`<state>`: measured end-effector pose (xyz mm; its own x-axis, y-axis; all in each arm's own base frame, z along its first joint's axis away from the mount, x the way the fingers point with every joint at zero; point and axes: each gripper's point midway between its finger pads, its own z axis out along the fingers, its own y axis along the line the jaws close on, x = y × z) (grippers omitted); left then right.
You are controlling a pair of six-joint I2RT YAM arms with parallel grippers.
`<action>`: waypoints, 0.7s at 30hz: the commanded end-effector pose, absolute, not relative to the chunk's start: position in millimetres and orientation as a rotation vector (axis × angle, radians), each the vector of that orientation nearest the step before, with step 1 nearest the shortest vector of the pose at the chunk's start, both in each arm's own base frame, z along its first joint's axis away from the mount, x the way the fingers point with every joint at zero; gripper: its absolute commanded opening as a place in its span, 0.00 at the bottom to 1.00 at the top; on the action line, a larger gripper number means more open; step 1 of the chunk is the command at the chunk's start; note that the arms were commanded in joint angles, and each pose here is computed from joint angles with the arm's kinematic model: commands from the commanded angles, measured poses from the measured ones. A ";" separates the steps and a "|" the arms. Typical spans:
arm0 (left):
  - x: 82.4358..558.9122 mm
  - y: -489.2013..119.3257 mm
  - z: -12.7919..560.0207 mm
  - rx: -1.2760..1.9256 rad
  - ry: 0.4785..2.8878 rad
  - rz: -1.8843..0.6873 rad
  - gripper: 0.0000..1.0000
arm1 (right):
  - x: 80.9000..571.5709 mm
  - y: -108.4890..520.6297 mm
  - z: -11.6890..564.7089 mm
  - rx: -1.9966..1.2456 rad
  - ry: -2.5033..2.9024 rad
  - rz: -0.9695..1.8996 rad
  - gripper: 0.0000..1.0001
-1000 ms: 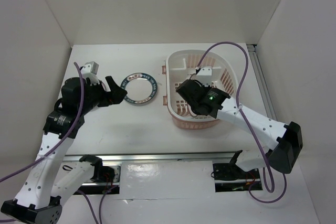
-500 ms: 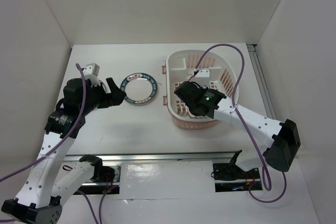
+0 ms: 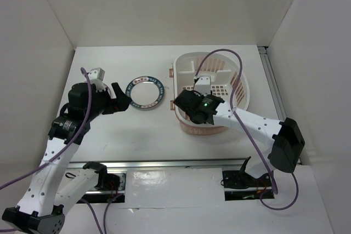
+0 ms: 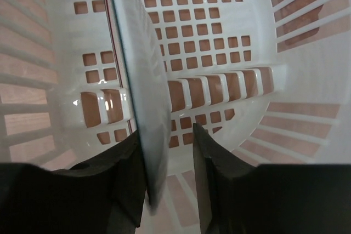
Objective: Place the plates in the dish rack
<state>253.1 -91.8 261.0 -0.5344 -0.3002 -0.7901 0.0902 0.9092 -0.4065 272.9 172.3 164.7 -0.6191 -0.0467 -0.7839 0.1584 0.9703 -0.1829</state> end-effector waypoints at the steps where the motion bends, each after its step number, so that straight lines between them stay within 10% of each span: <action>1: 255.5 -89.3 263.6 -0.137 2.051 -0.476 1.00 | 276.8 183.7 184.0 0.130 2.175 -0.254 0.43; 14: 262.7 -81.4 247.0 -0.205 2.100 -0.463 1.00 | 260.7 184.0 229.0 0.201 2.108 -0.246 1.00; 21: 263.2 -95.7 208.5 -0.445 2.111 -0.641 1.00 | 242.5 188.8 280.8 0.138 2.011 -0.172 1.00</action>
